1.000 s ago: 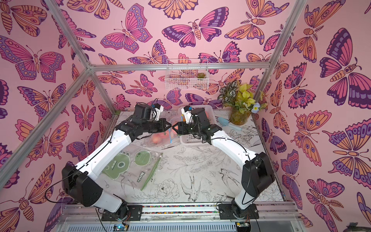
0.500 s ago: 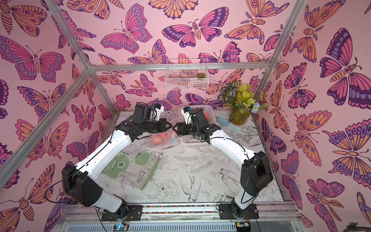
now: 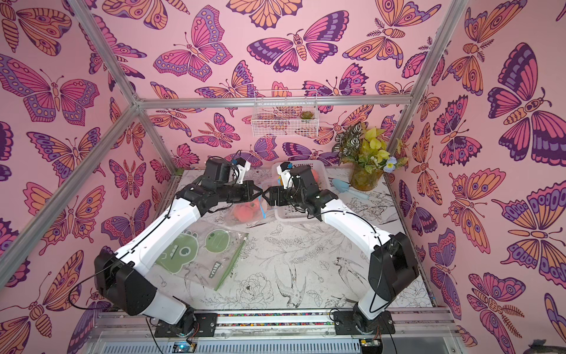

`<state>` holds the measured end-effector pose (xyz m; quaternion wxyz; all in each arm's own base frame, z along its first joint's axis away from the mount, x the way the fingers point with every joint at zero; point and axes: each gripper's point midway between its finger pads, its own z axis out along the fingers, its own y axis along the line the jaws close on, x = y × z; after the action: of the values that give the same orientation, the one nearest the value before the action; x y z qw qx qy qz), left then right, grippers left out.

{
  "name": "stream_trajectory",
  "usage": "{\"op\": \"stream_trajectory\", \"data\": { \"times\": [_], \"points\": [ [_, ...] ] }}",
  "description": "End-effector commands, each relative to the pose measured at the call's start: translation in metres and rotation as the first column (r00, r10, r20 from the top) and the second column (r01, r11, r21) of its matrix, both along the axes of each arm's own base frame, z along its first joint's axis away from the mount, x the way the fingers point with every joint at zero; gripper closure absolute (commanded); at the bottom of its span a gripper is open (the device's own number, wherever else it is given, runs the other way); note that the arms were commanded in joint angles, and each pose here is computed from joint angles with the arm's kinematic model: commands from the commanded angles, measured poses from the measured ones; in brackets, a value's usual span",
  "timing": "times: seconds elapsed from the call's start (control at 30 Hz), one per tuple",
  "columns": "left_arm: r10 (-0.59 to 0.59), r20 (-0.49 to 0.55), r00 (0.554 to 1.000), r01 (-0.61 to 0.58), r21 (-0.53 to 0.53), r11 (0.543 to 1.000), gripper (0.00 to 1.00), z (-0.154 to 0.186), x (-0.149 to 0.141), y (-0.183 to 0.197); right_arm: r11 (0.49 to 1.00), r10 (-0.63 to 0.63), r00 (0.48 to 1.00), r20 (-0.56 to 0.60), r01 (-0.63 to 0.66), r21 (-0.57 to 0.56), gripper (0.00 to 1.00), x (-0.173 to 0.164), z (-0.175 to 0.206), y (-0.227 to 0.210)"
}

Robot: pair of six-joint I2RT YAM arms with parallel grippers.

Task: Place the peach in a zip-top bag and seal the zipper
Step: Place the peach in the zipper food storage bag.

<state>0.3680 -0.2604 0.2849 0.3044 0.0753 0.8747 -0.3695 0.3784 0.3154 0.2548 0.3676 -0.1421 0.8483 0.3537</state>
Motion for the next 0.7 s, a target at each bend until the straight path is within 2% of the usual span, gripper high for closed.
{"op": "stream_trajectory", "data": {
  "times": [0.0,0.17,0.37,0.53,0.67],
  "points": [
    [-0.005,0.043,0.999,0.006,-0.006,1.0,1.0,0.009,-0.002,0.0,0.999,-0.042,0.993,0.11,0.041,0.013,0.17,-0.003,0.029,-0.011],
    [-0.001,0.05,0.999,0.001,0.001,1.0,1.0,0.009,-0.003,0.002,0.98,-0.19,0.967,0.169,0.196,-0.021,0.17,0.006,0.029,-0.04],
    [0.001,0.056,0.998,-0.001,0.002,1.0,1.0,0.01,-0.004,0.004,0.916,-0.371,0.909,0.19,0.392,-0.086,0.17,0.018,0.01,-0.078],
    [0.004,0.055,0.998,-0.004,0.004,1.0,1.0,0.009,-0.005,0.005,0.85,-0.481,0.864,0.15,0.501,-0.161,0.17,0.029,-0.014,-0.103],
    [0.005,0.053,0.999,-0.005,0.003,1.0,1.0,0.009,-0.006,0.005,0.83,-0.516,0.853,0.082,0.521,-0.198,0.18,0.042,-0.036,-0.115]
  ]
}}
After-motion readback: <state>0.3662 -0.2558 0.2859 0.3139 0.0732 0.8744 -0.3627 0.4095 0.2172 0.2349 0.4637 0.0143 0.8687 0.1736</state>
